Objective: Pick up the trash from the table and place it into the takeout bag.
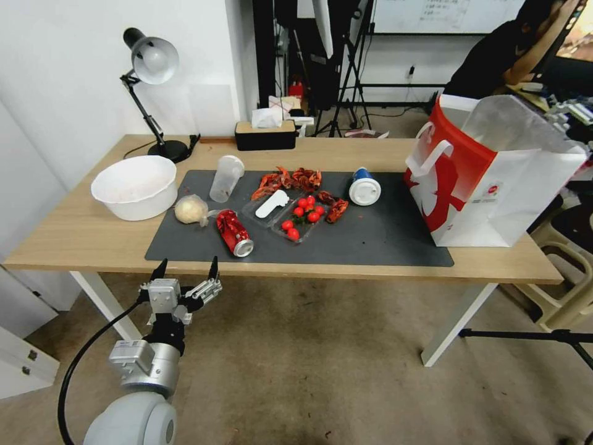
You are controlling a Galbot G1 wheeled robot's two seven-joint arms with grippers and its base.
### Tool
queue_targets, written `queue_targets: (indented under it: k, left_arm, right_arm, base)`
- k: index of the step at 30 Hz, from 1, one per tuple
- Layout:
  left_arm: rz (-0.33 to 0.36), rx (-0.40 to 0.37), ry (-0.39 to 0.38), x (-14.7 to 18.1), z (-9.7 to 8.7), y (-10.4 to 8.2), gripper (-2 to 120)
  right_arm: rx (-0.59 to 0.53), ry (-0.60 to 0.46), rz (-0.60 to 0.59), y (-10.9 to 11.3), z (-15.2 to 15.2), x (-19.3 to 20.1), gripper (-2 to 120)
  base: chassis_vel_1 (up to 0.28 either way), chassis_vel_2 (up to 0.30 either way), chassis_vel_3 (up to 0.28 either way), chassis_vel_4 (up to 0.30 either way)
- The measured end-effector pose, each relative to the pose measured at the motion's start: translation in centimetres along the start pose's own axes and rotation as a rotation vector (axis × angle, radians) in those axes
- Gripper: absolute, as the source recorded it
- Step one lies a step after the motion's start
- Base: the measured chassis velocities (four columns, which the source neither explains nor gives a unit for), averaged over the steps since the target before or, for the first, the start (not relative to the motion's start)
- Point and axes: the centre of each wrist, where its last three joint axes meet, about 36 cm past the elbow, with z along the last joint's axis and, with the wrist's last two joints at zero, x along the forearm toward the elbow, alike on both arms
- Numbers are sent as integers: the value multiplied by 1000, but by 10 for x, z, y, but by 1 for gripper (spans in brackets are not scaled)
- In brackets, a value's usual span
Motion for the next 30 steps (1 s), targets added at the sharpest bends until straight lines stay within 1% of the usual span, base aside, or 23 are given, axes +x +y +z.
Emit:
queue_targets:
  k: [2,4,5,6,8,9,10,11,13,14,15,16,18,20,21,22,24,25,26,27,28,30]
  left_arm:
    - [1,-1,0,0,0,0,100]
    - [6,-3,-2,0,1,1,100]
    - [6,-3,-2,0,1,1,100]
    - [8,-4,-3,0,2,1,100]
    - [12,-6,-4,-1,3,3,100]
    - [13,-9,-4,-2,4,4,100]
    - [13,-9,-4,-2,4,4,100]
    - [13,-13,-4,-3,7,6,100]
    - [17,-12,-2,-4,9,8,100]
    - [17,-12,-2,-4,9,8,100]
    - [21,-12,0,-6,11,10,100]
    - [25,-13,1,-7,13,11,100]
    - [27,-14,2,-8,14,11,100]
    - [36,-15,8,-11,18,12,100]
    - [36,-15,8,-11,18,12,100]
    - [39,-15,10,-12,19,13,100]
    - [48,-13,17,-16,24,14,100]
    - [48,-13,17,-16,24,14,100]
    - [51,-12,18,-17,24,15,100]
    - [55,-11,21,-19,26,15,100]
    - [57,-10,22,-20,27,16,100]
    - [57,-10,23,-21,28,17,100]
  right_arm:
    - [-12,-7,-5,2,-2,1,100]
    - [-82,-34,-45,13,-14,11,100]
    - [-82,-34,-45,13,-14,11,100]
    - [-112,-41,-62,19,-18,17,100]
    - [-163,-45,-98,35,-24,34,100]
    - [-193,-38,-124,48,-24,48,100]
    - [-193,-38,-124,48,-24,48,100]
    - [-246,-16,-161,74,-21,74,100]
    - [-286,9,-184,95,-15,98,100]
    - [-286,9,-184,95,-15,98,100]
    - [-296,26,-198,110,-7,118,100]
    - [-291,38,-201,120,1,134,100]
    - [-281,43,-199,124,6,141,100]
    - [-225,63,-180,143,37,175,100]
    - [-225,63,-180,143,37,175,100]
    - [-211,80,-172,151,51,189,100]
    - [-189,139,-143,175,84,221,100]
    - [-189,139,-143,175,84,221,100]
    - [-184,158,-133,181,94,228,100]
    - [-170,189,-118,190,110,240,100]
    - [-162,208,-111,194,119,245,100]
    - [-158,221,-108,196,125,249,100]
  base:
    - [0,0,0,0]
    - [0,0,0,0]
    - [0,0,0,0]
    - [0,0,0,0]
    - [0,0,0,0]
    - [0,0,0,0]
    - [0,0,0,0]
    - [0,0,0,0]
    - [0,0,0,0]
    - [0,0,0,0]
    - [0,0,0,0]
    - [0,0,0,0]
    - [0,0,0,0]
    - [0,0,0,0]
    - [0,0,0,0]
    - [0,0,0,0]
    - [0,0,0,0]
    - [0,0,0,0]
    - [0,0,0,0]
    - [0,0,0,0]
    - [0,0,0,0]
    - [0,0,0,0]
